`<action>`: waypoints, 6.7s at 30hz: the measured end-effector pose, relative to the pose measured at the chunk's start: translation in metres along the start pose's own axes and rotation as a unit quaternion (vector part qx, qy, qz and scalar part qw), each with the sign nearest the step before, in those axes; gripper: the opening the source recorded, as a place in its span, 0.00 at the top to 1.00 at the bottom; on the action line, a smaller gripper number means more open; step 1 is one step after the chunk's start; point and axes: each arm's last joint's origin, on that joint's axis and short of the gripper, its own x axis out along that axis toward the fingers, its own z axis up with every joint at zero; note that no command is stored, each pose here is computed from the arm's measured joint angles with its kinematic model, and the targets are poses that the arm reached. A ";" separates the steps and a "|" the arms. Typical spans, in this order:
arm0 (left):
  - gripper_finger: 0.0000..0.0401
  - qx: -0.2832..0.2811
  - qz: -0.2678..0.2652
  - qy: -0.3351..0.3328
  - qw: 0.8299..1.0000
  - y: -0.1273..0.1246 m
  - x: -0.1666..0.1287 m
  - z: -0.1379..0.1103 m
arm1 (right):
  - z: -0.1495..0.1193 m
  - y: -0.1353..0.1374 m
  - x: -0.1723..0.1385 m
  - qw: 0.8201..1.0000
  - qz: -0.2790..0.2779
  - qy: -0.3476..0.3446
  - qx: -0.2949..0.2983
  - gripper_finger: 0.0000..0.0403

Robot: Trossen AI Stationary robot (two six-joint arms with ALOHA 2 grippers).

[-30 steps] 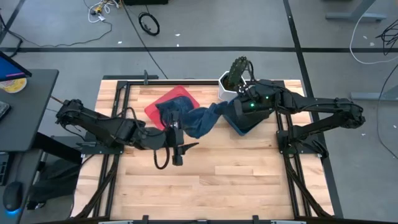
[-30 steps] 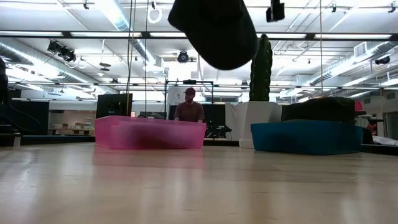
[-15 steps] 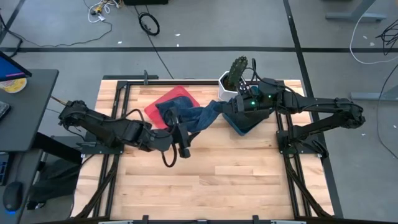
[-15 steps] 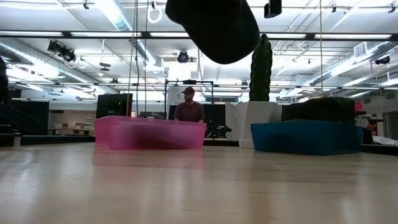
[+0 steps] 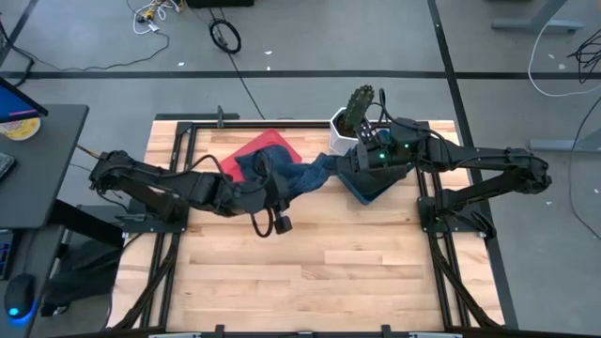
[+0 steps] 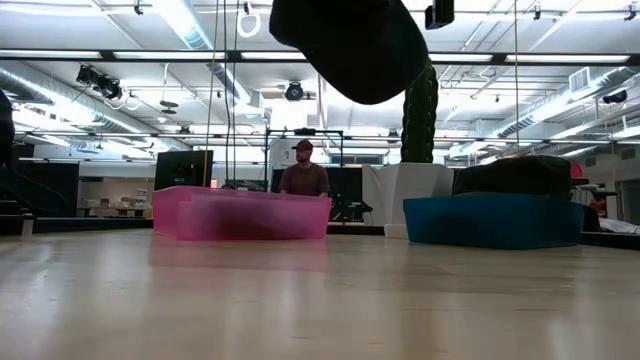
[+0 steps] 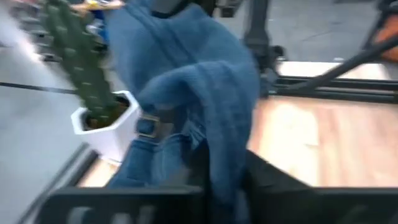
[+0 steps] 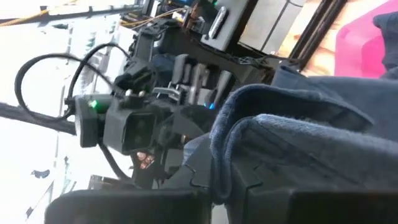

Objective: Pick & Place hat
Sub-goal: Put the blue cap into the red bin

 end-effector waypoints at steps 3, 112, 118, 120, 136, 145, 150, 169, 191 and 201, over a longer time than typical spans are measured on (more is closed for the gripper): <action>0.96 -0.039 -0.013 0.004 0.999 0.004 0.003 0.000 | 0.000 0.002 0.000 0.999 0.014 0.007 -0.029 0.92; 0.97 -0.187 0.527 0.228 0.797 0.081 0.072 -0.139 | -0.006 -0.008 -0.005 0.956 0.003 0.090 -0.281 0.31; 0.97 -0.212 0.535 0.272 0.771 0.077 0.065 -0.170 | -0.007 -0.009 -0.005 0.956 0.001 0.092 -0.278 0.31; 0.97 -0.225 0.543 0.265 0.764 0.075 0.063 -0.177 | -0.007 -0.009 -0.005 0.956 0.001 0.092 -0.277 0.31; 0.96 -0.284 0.576 0.224 0.733 0.089 0.067 -0.180 | -0.007 -0.009 -0.005 0.957 -0.001 0.093 -0.275 0.31; 0.97 -0.257 0.549 0.250 0.755 0.092 0.076 -0.181 | -0.006 -0.009 -0.005 0.957 -0.007 0.087 -0.276 0.31; 0.94 -0.267 0.545 0.278 0.745 0.088 0.074 -0.201 | -0.007 -0.010 -0.005 0.957 -0.010 0.090 -0.275 0.31; 0.64 -0.305 0.538 0.238 0.749 0.083 0.075 -0.193 | -0.009 -0.014 -0.006 0.958 -0.025 0.103 -0.268 0.31; 0.26 -0.214 0.479 0.263 0.810 0.102 0.072 -0.135 | -0.009 -0.014 -0.006 0.957 -0.024 0.104 -0.271 0.31; 0.26 -0.316 0.450 0.331 0.767 0.113 0.075 -0.140 | -0.009 -0.014 -0.006 0.956 -0.026 0.107 -0.270 0.31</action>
